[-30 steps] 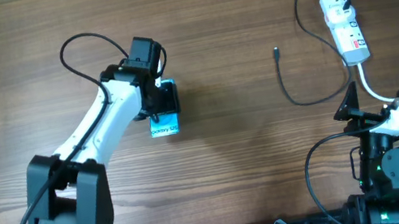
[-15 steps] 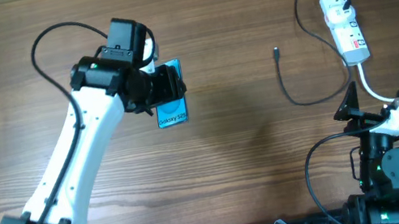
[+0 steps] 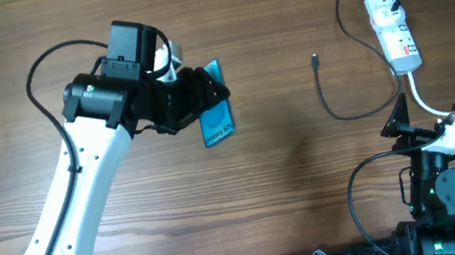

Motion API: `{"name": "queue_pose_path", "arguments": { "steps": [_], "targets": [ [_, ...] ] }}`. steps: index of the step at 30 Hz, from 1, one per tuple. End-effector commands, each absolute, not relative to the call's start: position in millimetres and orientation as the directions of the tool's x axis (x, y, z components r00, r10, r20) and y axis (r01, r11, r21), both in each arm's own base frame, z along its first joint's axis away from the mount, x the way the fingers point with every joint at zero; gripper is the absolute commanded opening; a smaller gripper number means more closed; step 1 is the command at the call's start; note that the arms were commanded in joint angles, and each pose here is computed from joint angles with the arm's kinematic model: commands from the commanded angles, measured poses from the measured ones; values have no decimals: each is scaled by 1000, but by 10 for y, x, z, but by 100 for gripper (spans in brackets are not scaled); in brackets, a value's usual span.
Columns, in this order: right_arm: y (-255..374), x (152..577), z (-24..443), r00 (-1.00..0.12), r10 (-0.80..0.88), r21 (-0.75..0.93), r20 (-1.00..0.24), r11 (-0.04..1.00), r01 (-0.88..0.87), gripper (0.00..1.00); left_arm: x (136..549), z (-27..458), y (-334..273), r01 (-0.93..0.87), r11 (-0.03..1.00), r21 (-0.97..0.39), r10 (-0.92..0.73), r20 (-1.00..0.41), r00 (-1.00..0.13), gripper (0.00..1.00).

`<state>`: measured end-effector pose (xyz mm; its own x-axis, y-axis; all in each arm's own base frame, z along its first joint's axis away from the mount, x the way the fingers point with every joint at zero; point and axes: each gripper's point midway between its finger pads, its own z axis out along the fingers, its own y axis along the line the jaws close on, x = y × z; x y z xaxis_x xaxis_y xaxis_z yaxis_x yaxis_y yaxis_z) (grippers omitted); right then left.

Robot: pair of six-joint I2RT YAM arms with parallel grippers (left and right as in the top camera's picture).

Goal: Plug charger to phone and switch on socket
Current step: 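Lift the phone with the left gripper and tilt it upright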

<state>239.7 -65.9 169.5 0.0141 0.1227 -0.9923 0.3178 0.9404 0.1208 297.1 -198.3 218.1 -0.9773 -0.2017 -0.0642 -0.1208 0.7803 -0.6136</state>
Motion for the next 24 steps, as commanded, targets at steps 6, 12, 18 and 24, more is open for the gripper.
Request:
{"name": "queue_pose_path", "arguments": {
  "steps": [6,12,18,24],
  "targets": [
    [-641,2405,1701,12,109,108,-994,946,305,100,2901,2712,-2053,-240,522,-819,-221,142,-965,34],
    [-641,2405,1701,12,109,108,-994,946,305,100,2998,2726,-1927,-348,478,-806,-309,217,-926,33],
    [-641,2405,1701,12,109,108,-994,946,305,100,2977,2712,-1927,-383,472,-794,-321,250,-913,33],
    [-641,2405,1703,12,109,108,-994,946,305,100,2975,2716,-1932,-414,459,-786,-334,279,-900,33]
  ]
}}
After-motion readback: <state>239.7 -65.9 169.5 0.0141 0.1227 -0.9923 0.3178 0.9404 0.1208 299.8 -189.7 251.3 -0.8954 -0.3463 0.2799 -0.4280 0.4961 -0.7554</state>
